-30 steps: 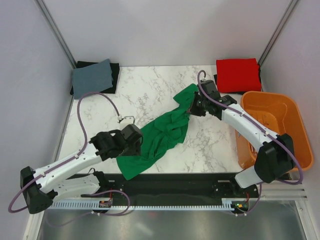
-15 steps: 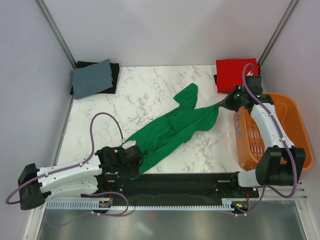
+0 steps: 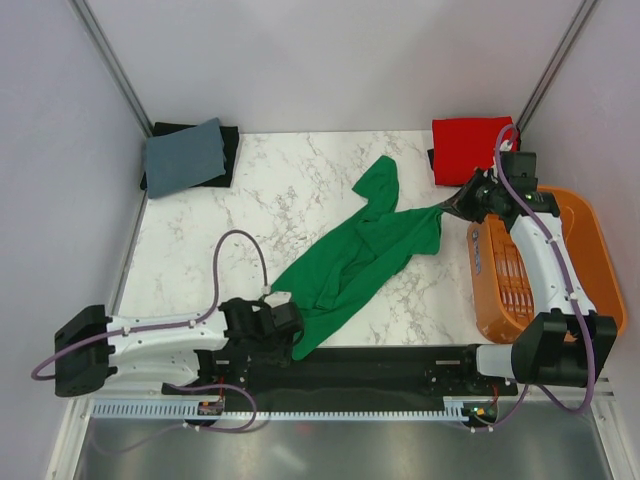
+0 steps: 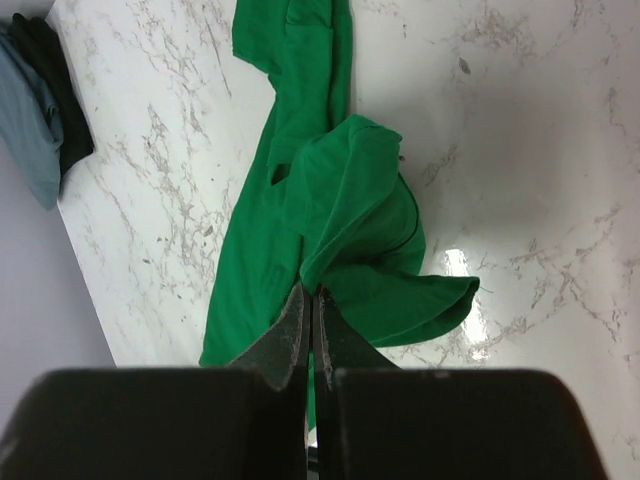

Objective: Fold and stack the t-shirts
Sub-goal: Flatten the tshirt out

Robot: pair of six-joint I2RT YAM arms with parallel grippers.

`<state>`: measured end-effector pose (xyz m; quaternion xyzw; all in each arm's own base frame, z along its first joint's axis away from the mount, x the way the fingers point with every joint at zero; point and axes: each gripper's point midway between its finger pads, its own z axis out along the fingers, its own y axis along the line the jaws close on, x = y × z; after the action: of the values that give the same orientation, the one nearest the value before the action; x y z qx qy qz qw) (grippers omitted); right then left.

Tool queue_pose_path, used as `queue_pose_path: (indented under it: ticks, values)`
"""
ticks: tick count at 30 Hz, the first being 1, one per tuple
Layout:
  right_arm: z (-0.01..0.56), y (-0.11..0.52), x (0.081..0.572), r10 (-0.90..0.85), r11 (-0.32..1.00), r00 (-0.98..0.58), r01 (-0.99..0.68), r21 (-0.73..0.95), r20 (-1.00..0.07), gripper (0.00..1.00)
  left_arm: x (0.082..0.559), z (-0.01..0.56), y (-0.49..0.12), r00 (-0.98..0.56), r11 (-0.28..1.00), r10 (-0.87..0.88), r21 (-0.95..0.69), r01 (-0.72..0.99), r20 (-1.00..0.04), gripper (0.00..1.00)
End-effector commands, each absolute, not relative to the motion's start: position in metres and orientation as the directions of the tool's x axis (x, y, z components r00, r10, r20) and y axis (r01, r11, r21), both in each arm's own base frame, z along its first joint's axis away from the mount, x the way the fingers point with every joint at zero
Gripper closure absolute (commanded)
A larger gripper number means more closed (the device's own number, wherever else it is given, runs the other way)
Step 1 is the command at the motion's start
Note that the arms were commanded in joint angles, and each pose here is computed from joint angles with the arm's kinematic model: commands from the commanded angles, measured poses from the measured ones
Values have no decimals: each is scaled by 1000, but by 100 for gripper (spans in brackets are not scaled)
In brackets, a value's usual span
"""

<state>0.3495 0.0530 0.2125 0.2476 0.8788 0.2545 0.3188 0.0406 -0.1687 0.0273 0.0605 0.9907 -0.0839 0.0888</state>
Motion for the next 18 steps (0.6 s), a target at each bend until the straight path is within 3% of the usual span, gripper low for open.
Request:
queue_pose_path:
  ticks: [1, 11, 18]
  values:
    - [219, 57, 347, 577, 752, -682, 229, 618, -449, 100, 53, 39, -215, -966, 959, 98, -238, 156, -241, 41]
    - [214, 59, 339, 556, 763, -699, 215, 609, -450, 100, 63, 18, -252, -924, 959, 281, 36, 281, -259, 42]
    - [209, 62, 334, 547, 761, -714, 207, 615, -436, 100, 77, 21, -226, -930, 963, 212, 226, 147, -300, 36]
